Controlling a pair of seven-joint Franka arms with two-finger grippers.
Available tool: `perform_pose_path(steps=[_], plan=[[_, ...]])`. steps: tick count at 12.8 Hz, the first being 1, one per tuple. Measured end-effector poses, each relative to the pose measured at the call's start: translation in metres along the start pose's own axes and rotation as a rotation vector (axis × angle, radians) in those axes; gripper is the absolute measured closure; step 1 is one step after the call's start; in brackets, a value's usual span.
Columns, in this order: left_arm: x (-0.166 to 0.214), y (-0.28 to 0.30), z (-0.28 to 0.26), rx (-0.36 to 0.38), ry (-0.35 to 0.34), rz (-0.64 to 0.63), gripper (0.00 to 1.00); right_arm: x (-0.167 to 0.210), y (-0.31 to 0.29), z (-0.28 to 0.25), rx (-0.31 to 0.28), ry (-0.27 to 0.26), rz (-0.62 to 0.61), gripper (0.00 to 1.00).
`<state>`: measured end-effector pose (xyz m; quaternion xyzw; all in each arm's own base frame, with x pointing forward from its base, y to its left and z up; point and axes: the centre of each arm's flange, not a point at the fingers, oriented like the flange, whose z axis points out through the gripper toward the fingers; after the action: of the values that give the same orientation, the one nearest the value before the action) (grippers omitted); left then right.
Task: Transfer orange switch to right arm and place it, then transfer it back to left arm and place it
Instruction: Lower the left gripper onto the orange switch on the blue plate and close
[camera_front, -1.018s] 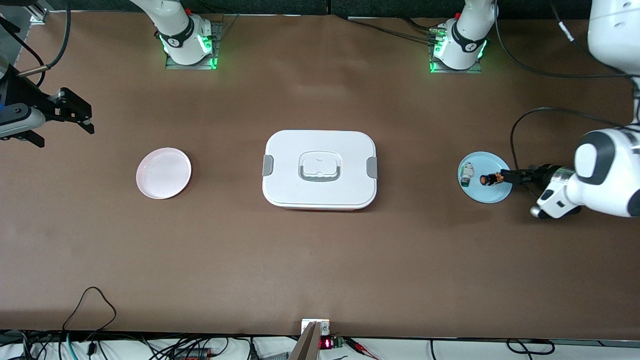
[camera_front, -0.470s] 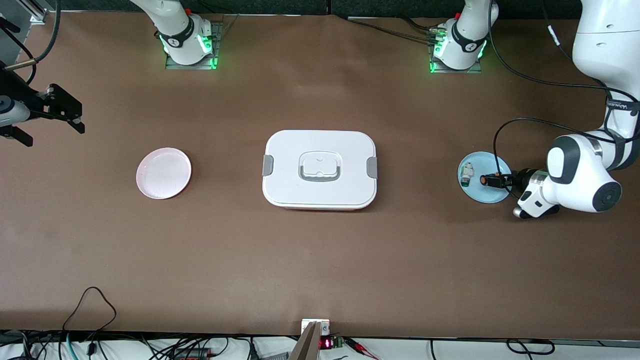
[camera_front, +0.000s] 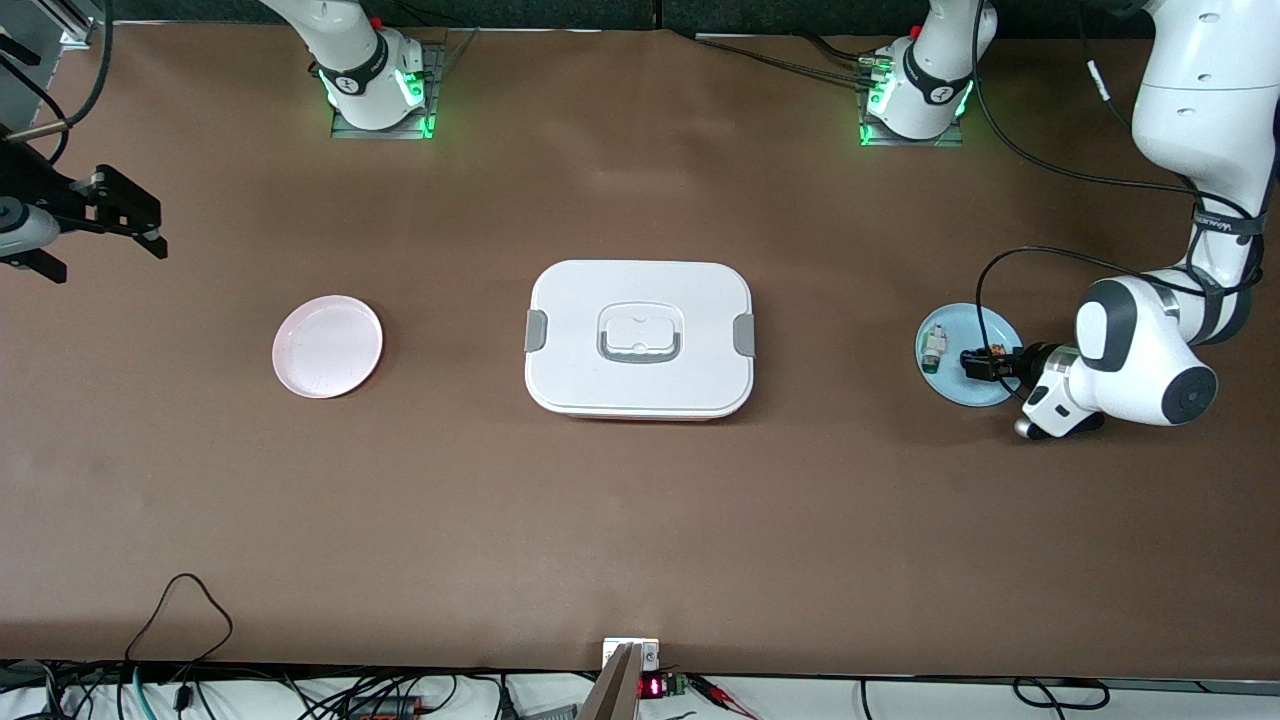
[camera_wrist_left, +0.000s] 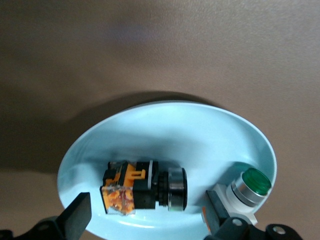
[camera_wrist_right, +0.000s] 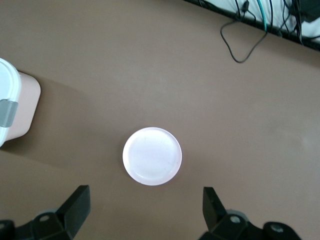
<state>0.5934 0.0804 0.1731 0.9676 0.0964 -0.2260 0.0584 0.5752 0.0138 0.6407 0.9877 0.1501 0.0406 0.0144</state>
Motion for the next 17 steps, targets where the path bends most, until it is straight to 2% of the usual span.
perform_pose_path(steps=[5,6,8,14,17], plan=[[-0.001,0.0,0.008,0.0,-0.008,-0.001,0.02,0.006,0.0,0.012,0.015,-0.004,0.001,0.0],[-0.001,0.0,0.008,0.001,-0.009,0.0,0.06,0.007,0.0,0.012,0.015,-0.006,0.0,0.0],[-0.001,0.001,0.008,0.002,-0.01,0.002,0.28,0.006,0.002,0.013,0.015,-0.008,0.005,0.0],[-0.002,0.009,-0.002,0.003,-0.001,0.014,0.28,0.009,0.014,0.028,0.016,-0.034,0.024,0.0],[-0.014,0.027,-0.052,0.035,0.019,0.067,0.28,0.004,0.029,0.028,0.014,-0.036,0.038,0.0]])
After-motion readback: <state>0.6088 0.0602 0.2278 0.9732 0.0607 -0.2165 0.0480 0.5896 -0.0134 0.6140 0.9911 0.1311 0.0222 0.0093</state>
